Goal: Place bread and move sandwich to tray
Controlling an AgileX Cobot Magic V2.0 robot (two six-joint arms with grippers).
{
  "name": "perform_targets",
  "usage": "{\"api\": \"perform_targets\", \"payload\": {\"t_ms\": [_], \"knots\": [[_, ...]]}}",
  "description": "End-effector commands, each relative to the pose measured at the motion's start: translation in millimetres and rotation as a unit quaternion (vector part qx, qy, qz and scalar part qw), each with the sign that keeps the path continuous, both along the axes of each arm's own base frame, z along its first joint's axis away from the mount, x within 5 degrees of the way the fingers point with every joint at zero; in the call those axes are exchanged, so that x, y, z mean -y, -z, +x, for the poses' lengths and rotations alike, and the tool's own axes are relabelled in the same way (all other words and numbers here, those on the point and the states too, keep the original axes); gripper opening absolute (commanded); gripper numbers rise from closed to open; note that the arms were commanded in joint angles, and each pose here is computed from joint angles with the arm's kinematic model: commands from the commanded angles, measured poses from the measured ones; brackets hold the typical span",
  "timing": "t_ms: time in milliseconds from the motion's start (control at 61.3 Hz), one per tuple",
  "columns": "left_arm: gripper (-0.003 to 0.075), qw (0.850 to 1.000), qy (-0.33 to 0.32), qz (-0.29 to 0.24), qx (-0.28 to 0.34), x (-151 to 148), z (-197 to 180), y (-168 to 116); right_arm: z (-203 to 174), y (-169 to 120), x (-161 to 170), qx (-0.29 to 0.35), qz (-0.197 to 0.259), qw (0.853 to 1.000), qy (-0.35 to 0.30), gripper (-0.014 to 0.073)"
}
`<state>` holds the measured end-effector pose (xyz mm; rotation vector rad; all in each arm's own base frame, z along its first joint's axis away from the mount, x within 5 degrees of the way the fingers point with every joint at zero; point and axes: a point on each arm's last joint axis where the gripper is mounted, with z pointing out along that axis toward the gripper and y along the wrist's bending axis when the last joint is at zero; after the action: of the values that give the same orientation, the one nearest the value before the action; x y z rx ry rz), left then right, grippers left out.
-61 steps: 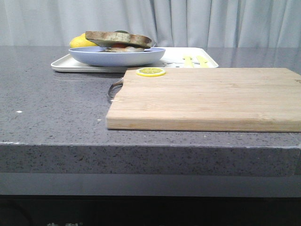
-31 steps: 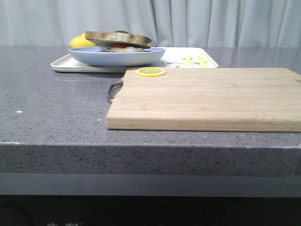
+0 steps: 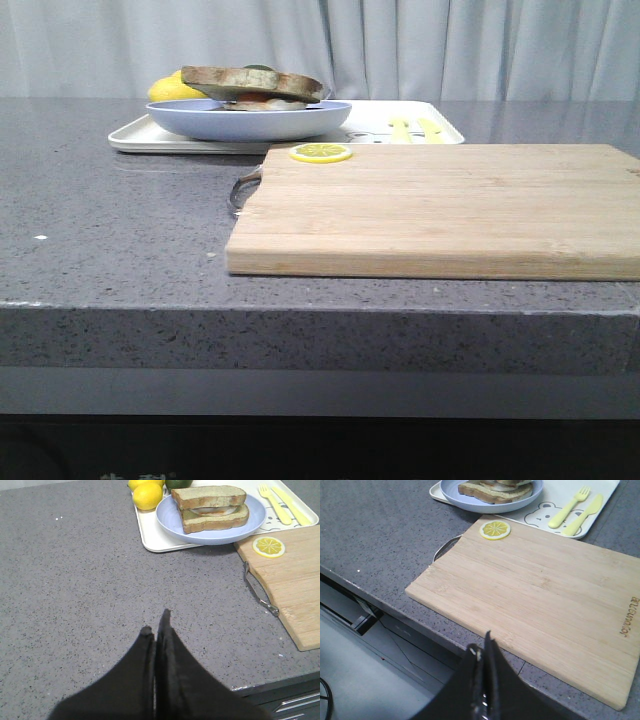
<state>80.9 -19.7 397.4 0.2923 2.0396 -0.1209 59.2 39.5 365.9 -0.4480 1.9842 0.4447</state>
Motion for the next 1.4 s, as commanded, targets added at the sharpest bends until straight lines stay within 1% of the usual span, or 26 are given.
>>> {"api": "perform_targets", "payload": {"t_ms": [0, 228, 326, 391, 489, 555, 604, 701, 734, 832, 913, 930, 979, 1028, 1060, 1093, 1387], "knots": [[-0.0020, 0.999, 0.000, -0.019, 0.045, 1, 2, -13, 2, -11, 0, 0.038, 0.018, 0.999, 0.004, -0.0068], [-0.0020, 0.998, -0.001, -0.022, 0.056, 0, -2, -10, 2, -11, 0, 0.038, 0.018, 0.999, 0.004, -0.0068], [-0.0020, 0.997, -0.007, -0.025, 0.079, -2, -7, 2, 2, -11, 0, 0.038, 0.018, 0.999, 0.004, -0.0068], [-0.0020, 0.993, -0.013, -0.020, 0.118, -5, -12, 11, 2, -11, 0, 0.038, 0.018, 0.999, 0.004, -0.0068], [-0.0020, 0.986, -0.020, -0.029, 0.164, -7, -17, 36, 2, -11, 0, 0.038, 0.018, 0.999, 0.004, -0.0068], [-0.0020, 0.980, -0.032, -0.033, 0.192, -9, -18, 62, 2, -11, 0, 0.038, 0.018, 0.999, 0.004, -0.0068], [-0.0020, 0.977, -0.039, -0.035, 0.208, -9, -18, 76, 2, -11, 0, 0.038, 0.018, 0.999, 0.004, -0.0068], [-0.0020, 0.967, -0.055, -0.039, 0.247, -12, -22, 109, 2, -11, 0, 0.038, 0.018, 0.999, 0.004, -0.0068], [-0.0020, 0.962, -0.059, -0.043, 0.262, -13, -24, 116, 2, -11, 0, 0.038, 0.018, 0.999, 0.004, -0.0068], [-0.0020, 0.953, -0.077, -0.048, 0.289, -15, -26, 144, 2, -11, 0, 0.038, 0.018, 0.999, 0.004, -0.0068], [-0.0020, 0.947, -0.092, -0.056, 0.301, -17, -27, 162, 2, -11, 0, 0.038, 0.018, 0.999, 0.004, -0.0068], [-0.0020, 0.943, -0.095, -0.059, 0.312, -17, -28, 163, 2, -11, 0, 0.038, 0.018, 0.999, 0.004, -0.0068], [-0.0020, 0.940, -0.103, -0.066, 0.318, -18, -28, 173, 2, -11, 0, 0.038, 0.018, 0.999, 0.004, -0.0068], [-0.0020, 0.936, -0.110, -0.075, 0.327, -19, -28, 178, 2, -11, 0, 0.038, 0.018, 0.999, 0.004, -0.0068], [-0.0020, 0.942, -0.113, -0.072, 0.308, -19, -27, 180, 2, -11, 0, 0.038, 0.018, 0.999, 0.004, -0.0068], [-0.0020, 0.943, -0.114, -0.072, 0.305, -19, -27, 180, 2, -11, 0, 0.037, 0.017, 0.999, 0.004, -0.0068], [-0.0020, 0.944, -0.112, -0.072, 0.303, -19, -27, 182, 2, -11, 0, 0.037, 0.017, 0.999, 0.004, -0.0068]]}}
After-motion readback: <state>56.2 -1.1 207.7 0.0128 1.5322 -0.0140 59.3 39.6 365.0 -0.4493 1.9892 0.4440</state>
